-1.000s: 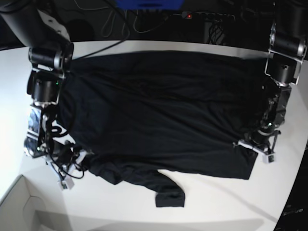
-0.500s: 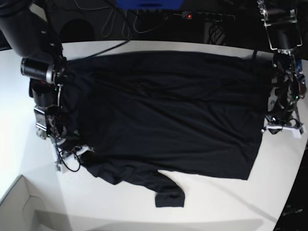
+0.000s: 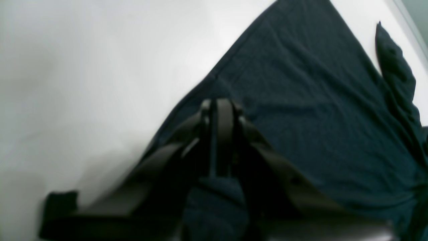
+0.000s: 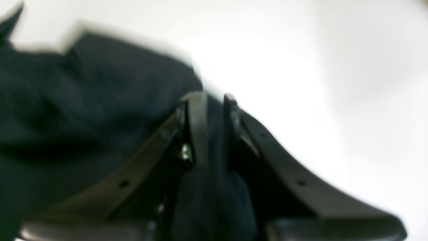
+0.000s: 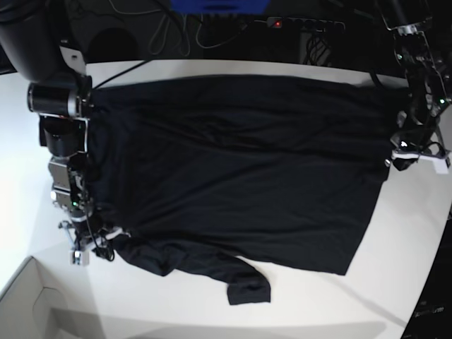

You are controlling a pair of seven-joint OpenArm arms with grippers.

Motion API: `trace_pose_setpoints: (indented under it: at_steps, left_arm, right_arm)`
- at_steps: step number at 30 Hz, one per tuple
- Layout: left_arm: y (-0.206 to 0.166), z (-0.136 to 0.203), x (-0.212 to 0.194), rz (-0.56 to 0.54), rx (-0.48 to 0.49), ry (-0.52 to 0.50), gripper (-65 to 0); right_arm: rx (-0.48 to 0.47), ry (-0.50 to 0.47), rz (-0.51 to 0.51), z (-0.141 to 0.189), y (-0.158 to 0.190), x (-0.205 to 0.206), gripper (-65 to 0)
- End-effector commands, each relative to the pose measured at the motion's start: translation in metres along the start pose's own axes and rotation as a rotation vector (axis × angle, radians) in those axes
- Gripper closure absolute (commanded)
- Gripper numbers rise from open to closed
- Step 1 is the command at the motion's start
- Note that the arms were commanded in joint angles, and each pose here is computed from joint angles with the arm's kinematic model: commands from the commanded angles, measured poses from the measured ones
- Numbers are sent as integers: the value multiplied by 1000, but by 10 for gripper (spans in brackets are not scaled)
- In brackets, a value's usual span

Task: Layout the t-shirt on the table in an organized manner, then fold the t-shirt properly
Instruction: 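Pull the shirt's shoulder corners with both grippers toward the robot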

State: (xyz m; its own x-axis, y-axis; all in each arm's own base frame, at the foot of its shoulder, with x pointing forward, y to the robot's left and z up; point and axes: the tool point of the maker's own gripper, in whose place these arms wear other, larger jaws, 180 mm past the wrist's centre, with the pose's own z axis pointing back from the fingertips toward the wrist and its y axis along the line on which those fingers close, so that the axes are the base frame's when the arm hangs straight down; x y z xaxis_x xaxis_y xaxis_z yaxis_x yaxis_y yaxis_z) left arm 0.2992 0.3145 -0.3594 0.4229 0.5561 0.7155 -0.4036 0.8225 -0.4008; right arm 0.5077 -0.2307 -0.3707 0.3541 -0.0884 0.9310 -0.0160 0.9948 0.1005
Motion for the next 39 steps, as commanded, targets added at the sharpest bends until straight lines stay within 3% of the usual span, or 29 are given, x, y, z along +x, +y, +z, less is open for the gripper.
trace_pose_setpoints:
  at_steps: [1, 7, 10, 15, 21, 27, 31, 36, 39]
  left_arm:
    - [-5, 6, 18, -24, -19, -51, -27]
    - [2, 9, 12, -45, 1, -32, -36]
    - [8, 0, 1, -18, 14, -4, -98]
    - [14, -13, -3, 23, 30, 18, -175]
    - [28, -26, -15, 65, 62, 61, -176]
    - [27, -31, -14, 79, 61, 62, -176]
    - [11, -37, -5, 65, 29, 50, -176]
    - [-12, -42, -5, 36, -22, 61, -176]
    - [-30, -36, 10, 7, -64, 15, -176]
  right_arm:
    - [-14, -89, 21, -1, -12, 42, -77]
    - [-13, 52, 195, 45, -12, 44, -77]
    - [13, 100, 247, 89, 18, 28, -77]
    - [64, 240, 227, 131, 58, -27, -77]
    - [57, 393, 174, 128, 45, -90, -77]
    - [13, 395, 136, 100, 7, -107, -77]
    - [-12, 375, 96, 73, -10, -97, -77]
    - [-22, 267, 95, 54, -18, -58, -77]
    - [-16, 174, 135, 56, -13, -22, -77]
